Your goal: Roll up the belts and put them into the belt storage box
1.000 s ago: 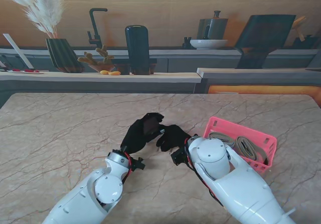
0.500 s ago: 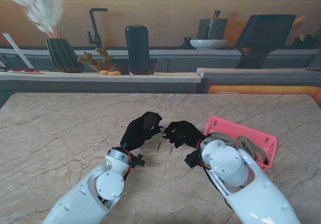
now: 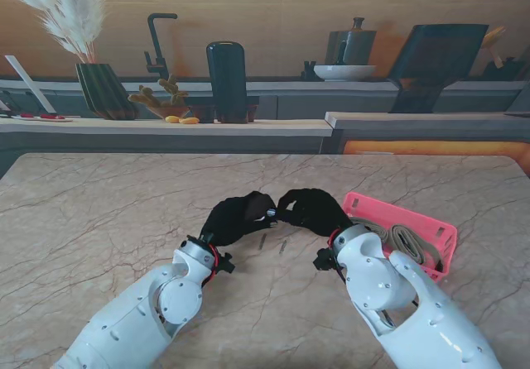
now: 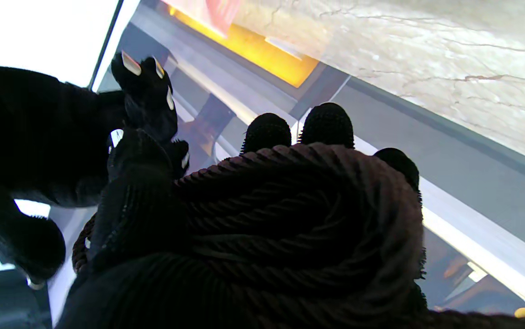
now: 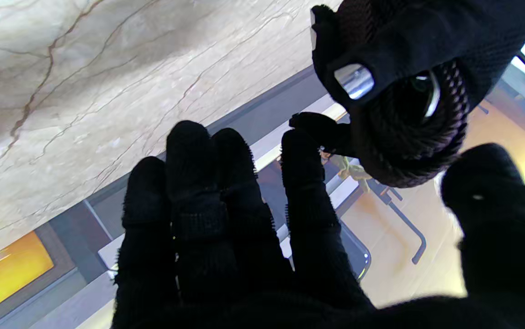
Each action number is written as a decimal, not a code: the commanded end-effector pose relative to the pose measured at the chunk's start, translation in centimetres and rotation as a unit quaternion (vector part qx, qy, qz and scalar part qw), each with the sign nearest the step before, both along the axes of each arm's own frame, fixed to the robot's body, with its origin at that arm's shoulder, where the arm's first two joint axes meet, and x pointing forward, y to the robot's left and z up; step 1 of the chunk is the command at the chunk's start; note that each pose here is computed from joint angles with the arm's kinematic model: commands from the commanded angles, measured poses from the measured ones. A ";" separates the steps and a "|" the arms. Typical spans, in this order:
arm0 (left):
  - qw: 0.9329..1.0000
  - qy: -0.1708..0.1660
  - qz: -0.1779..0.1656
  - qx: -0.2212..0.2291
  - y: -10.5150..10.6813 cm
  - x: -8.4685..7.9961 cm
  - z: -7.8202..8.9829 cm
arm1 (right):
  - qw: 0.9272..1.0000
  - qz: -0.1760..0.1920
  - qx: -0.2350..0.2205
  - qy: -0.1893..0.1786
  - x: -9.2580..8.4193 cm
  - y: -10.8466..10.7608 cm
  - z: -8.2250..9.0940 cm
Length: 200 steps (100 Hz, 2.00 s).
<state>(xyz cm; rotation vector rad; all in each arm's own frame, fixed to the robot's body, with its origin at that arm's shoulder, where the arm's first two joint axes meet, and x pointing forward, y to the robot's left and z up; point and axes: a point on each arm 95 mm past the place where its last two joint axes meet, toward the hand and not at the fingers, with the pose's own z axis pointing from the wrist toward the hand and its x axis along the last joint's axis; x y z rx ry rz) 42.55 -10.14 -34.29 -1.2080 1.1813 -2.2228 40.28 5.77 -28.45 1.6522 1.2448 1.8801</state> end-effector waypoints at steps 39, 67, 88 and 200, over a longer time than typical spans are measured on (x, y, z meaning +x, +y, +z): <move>0.998 -0.002 -0.032 0.051 0.2 0.1 -0.1 | 0.997 0.037 -0.056 0.032 1.3 3.1 0.2; 0.998 0.008 -0.017 0.052 0.2 0.1 -0.2 | 0.995 0.046 -0.056 0.068 1.9 4.9 -0.7; 0.999 0.019 0.000 0.041 0.0 0.1 -0.2 | 0.993 0.052 -0.052 0.091 2.4 5.6 -1.0; 0.996 0.047 -0.012 -0.072 2.3 -0.1 0.4 | 0.959 0.012 0.230 0.162 -0.2 -1.7 2.4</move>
